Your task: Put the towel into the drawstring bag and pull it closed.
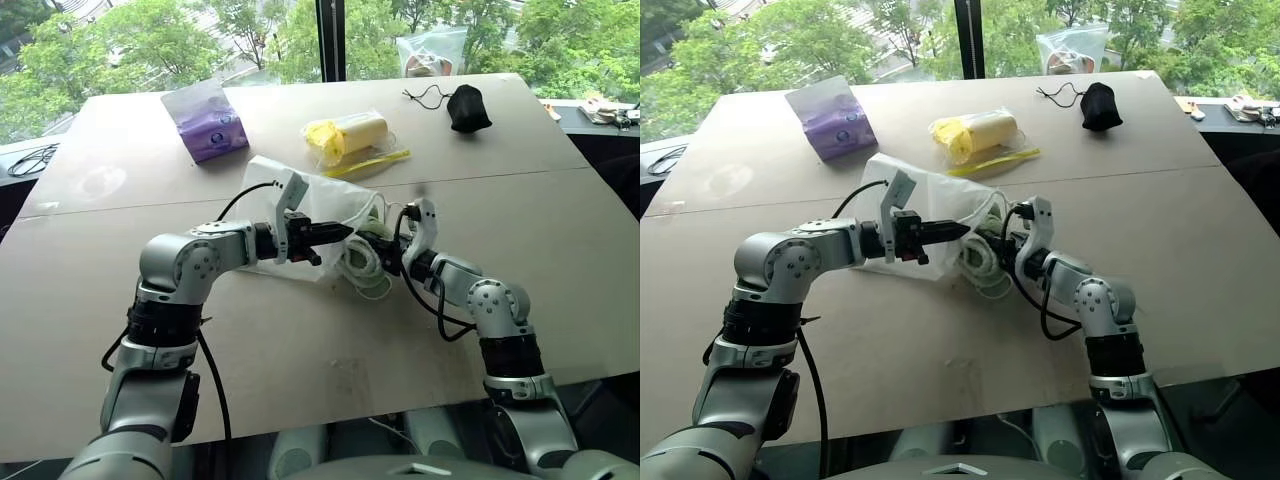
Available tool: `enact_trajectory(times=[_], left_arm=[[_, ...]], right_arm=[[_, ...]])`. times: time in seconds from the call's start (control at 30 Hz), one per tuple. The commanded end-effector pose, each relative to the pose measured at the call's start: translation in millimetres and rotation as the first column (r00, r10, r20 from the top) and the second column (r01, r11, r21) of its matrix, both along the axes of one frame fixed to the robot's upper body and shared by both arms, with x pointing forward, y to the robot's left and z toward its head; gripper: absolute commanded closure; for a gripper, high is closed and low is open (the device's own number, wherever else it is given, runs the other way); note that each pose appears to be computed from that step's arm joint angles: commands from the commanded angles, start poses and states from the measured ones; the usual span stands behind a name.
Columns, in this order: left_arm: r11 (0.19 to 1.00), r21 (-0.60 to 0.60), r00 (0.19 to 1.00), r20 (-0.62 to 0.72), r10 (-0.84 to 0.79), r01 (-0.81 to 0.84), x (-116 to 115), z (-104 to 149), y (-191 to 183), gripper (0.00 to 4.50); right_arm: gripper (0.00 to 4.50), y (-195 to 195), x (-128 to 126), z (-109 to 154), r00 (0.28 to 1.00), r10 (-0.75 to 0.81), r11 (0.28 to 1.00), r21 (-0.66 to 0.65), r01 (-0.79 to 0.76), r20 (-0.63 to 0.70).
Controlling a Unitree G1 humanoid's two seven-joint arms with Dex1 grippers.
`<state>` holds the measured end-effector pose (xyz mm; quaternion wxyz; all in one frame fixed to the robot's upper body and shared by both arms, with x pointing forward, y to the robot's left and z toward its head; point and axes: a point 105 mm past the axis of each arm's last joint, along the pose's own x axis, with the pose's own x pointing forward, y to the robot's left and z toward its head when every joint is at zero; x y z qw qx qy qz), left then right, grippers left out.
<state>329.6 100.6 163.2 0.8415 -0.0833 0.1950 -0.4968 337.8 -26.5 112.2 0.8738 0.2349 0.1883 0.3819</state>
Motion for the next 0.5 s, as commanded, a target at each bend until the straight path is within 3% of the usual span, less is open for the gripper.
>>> enact_trajectory(times=[0.03,0.17,0.33,0.5], left_arm=[[1.000,-0.002,0.997,0.077,-0.025,0.025,1,14,-7,4.50],[0.999,-0.008,0.996,0.084,-0.039,0.040,0,16,-10,4.50],[0.999,-0.012,0.995,0.089,-0.043,0.045,1,19,-9,4.50],[0.998,-0.018,0.994,0.097,-0.053,0.055,1,21,-10,4.50]], right_arm=[[2.61,6,0,16,0.995,0.024,1.000,-0.012,-0.023,0.093],[0.78,1,0,15,0.987,0.039,0.990,-0.137,-0.017,0.158],[0.78,-18,-16,27,0.979,0.060,0.985,-0.171,-0.026,0.194],[0.78,-30,-26,21,0.985,0.064,0.979,-0.202,-0.031,0.160]])
